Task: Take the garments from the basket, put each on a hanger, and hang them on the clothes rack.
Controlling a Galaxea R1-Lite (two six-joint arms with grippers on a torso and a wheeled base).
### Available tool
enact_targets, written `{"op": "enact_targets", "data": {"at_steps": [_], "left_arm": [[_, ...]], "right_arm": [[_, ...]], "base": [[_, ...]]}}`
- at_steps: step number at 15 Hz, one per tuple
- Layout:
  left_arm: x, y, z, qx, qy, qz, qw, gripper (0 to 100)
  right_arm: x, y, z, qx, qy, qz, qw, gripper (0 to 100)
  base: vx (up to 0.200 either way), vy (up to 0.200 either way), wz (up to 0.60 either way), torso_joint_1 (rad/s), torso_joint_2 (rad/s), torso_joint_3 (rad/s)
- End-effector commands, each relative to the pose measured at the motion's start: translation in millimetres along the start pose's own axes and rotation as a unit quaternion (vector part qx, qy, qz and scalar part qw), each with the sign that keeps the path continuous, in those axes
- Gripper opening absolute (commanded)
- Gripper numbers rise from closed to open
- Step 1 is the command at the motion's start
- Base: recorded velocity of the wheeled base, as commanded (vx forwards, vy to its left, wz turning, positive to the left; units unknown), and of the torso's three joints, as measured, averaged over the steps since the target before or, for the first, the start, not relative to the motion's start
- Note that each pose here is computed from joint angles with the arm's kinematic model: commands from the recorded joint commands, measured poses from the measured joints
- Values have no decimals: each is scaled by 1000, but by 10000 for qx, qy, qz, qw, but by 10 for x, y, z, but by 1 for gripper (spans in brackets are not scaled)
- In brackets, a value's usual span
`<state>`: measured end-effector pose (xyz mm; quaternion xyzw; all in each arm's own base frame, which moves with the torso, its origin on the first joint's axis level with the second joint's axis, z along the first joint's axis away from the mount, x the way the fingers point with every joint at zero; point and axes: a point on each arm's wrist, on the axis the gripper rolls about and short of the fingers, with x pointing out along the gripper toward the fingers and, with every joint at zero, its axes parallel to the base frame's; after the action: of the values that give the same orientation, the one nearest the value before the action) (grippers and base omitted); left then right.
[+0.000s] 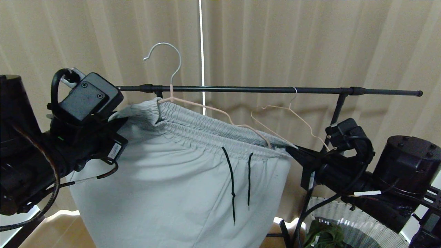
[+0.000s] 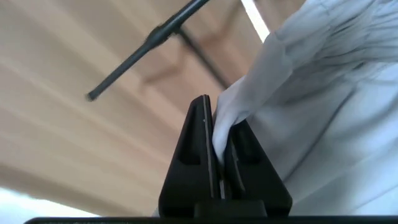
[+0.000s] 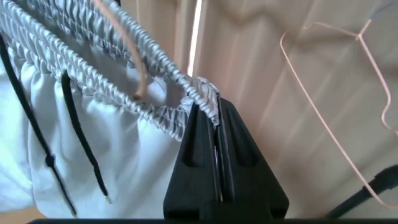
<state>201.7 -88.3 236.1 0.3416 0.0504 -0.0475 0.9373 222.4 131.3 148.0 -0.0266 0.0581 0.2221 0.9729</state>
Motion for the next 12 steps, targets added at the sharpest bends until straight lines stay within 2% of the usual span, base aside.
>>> {"op": "enact_targets", "data": {"at_steps": [1,5,6,8,9,12], "left_arm": [[33,-5,-122,224,132,129,9996,0],[94,-107,-188,357,164,55,9992,0],[118,-139,-196,380,187,7,9991,0],[106,-186,-173,405,123,-97,9991,0],[94,-212,-159,418,82,-152,9990,0],[81,-270,-138,452,28,-263,9986,0]], "right_arm": [[-6,-1,21,-17,-38,-8,10000,0],[-44,19,98,-208,-28,137,9997,0],[-96,40,217,-314,-29,290,9991,0],[-200,126,329,-373,100,593,9975,0],[-233,165,351,-394,200,734,9963,100],[-240,235,427,-575,177,888,9942,100]], "base": [[0,0,0,0,0,0],[0,0,0,0,0,0],[0,0,0,0,0,0],[0,0,0,0,0,0],[0,0,0,0,0,0],[0,0,0,0,0,0]]}}
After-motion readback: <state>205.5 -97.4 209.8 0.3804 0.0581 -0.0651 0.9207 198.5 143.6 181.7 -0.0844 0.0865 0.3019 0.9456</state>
